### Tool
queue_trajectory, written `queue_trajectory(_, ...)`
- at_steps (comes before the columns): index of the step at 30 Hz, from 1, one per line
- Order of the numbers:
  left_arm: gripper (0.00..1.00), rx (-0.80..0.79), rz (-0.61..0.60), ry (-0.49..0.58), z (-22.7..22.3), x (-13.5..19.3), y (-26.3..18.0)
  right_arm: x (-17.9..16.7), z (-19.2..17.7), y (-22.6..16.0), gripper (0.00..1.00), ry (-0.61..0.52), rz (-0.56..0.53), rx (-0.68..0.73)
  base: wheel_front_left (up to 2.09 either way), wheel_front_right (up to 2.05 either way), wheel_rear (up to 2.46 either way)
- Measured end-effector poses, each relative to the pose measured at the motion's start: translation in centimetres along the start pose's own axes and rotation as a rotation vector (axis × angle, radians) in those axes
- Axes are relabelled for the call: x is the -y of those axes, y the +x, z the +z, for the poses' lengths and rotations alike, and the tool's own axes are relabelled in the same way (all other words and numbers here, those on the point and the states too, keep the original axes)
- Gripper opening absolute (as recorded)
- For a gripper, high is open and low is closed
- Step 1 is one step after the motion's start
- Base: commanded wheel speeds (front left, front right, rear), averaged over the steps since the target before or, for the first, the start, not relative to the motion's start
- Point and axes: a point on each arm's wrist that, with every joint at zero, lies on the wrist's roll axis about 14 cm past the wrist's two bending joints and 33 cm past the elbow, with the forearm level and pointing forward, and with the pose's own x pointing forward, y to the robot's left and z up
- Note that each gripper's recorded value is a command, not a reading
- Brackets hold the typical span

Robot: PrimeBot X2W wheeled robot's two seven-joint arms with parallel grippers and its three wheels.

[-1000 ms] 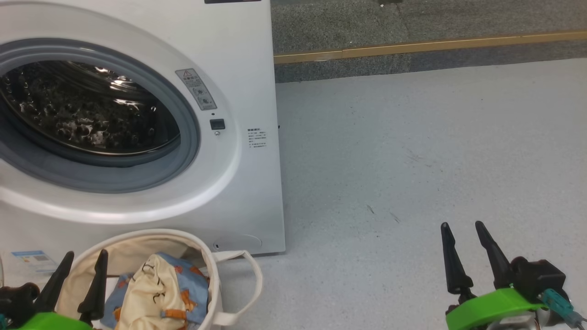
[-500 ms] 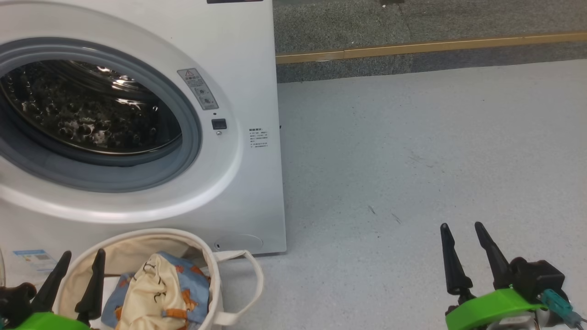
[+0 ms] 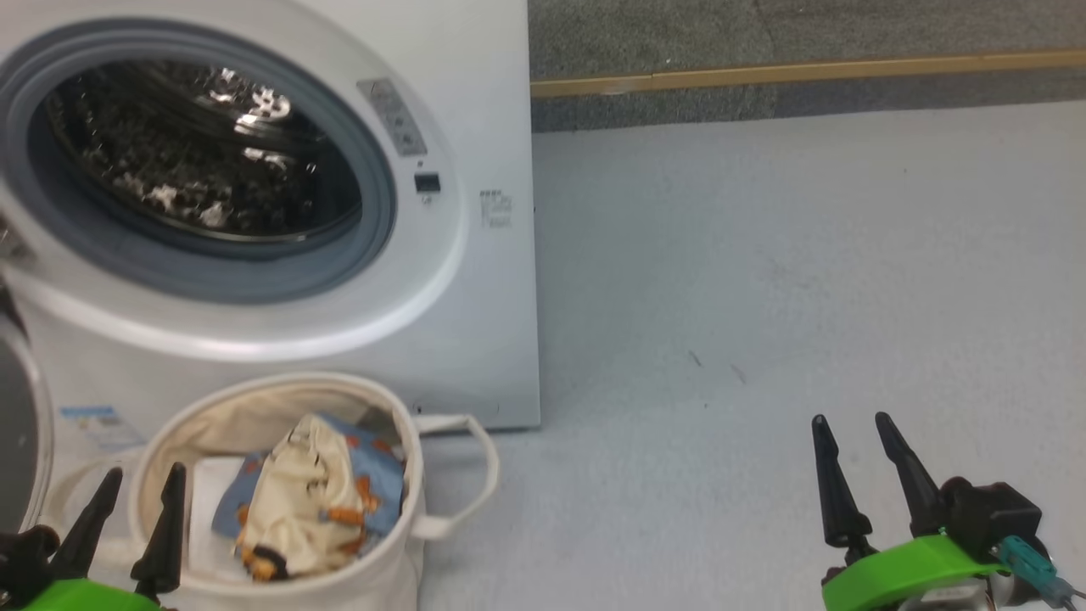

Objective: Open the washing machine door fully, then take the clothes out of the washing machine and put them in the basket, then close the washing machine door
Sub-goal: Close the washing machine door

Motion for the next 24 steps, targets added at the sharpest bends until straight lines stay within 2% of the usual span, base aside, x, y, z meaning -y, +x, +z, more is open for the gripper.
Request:
queue_trajectory(6,1.0,-0.015,0.015,0.009,-0.4,-0.5,-0.2,-0.1,-0.1,0.1,1.0,0.003,0.001,-0.004,-2.1,1.81,0.3)
queue_trajectory(12,1.0,-0.017,0.027,0.014,-0.4,-0.9,-0.4,-0.3,-0.3,0.2,1.0,0.005,0.007,-0.008,-1.22,1.22,0.0)
queue_trajectory(24,1.0,0.007,0.064,0.033,0.2,-1.9,-0.7,-0.7,-0.6,0.6,1.0,0.012,0.02,-0.015,-0.26,0.26,0.0)
